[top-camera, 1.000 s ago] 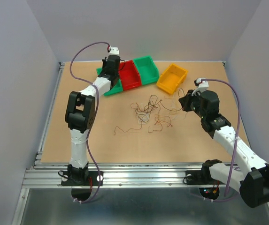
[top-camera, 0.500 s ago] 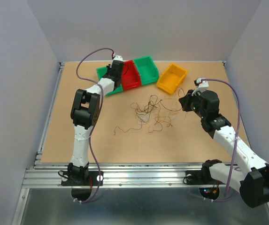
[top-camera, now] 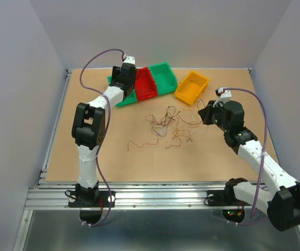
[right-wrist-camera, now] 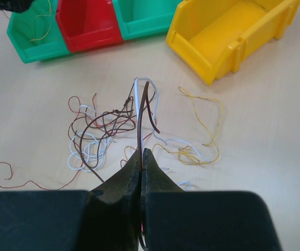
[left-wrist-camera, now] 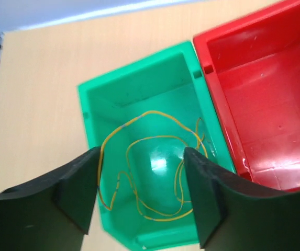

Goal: Untangle the cables

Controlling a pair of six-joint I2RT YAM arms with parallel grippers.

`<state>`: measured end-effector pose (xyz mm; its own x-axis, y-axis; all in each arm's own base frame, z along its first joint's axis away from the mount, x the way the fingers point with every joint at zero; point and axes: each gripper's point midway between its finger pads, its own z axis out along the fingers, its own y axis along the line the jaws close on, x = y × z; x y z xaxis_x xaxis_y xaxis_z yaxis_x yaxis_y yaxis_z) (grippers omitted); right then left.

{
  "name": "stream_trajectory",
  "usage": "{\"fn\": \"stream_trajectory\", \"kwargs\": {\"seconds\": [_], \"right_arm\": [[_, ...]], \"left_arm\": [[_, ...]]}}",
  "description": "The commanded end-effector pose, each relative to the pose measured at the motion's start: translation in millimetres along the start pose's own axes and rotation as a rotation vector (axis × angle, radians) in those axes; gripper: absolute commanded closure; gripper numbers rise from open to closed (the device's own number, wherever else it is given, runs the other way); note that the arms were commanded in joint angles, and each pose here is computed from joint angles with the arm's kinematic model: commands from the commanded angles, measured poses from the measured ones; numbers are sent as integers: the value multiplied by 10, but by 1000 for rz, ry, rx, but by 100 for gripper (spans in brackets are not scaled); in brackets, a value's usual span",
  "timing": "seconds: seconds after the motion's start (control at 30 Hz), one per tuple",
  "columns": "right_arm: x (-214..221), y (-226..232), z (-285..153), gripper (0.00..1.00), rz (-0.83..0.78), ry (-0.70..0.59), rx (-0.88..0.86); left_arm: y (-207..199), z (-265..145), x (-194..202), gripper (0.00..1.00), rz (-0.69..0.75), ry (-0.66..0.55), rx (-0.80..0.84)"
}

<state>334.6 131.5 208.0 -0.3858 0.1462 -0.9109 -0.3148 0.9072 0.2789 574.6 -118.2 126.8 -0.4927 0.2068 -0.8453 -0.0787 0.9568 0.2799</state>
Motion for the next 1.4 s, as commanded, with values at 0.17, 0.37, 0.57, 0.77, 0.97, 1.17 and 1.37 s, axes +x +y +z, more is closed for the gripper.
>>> {"fn": "stream_trajectory", "kwargs": {"seconds": [0.17,0.37,0.57,0.77,0.97,1.17,1.37], "right_arm": [[-20,56,20,98,-15,-3,-35],[-13,46,26,98,-17,-1,-31],[-14,46,21,98,-21,-2,-31],[-11,39,24,98,-22,-2,-28],[-13,38,19,97,-22,-4,-27],[-16,40,7,97,-23,-7,-28],[-11,38,10,97,-22,-5,-27]], "left_arm": [[320,-530,-773,22,-102,-203,-2],[317,-427,-695,23,-85,-180,-33],[314,-272,-577,25,-92,-126,-79],[240,-124,-439,35,-89,-83,-47],[233,0,-364,35,-79,-51,-51],[245,83,-300,37,-72,-37,-56],[125,-1,-359,37,-77,-49,34]]}}
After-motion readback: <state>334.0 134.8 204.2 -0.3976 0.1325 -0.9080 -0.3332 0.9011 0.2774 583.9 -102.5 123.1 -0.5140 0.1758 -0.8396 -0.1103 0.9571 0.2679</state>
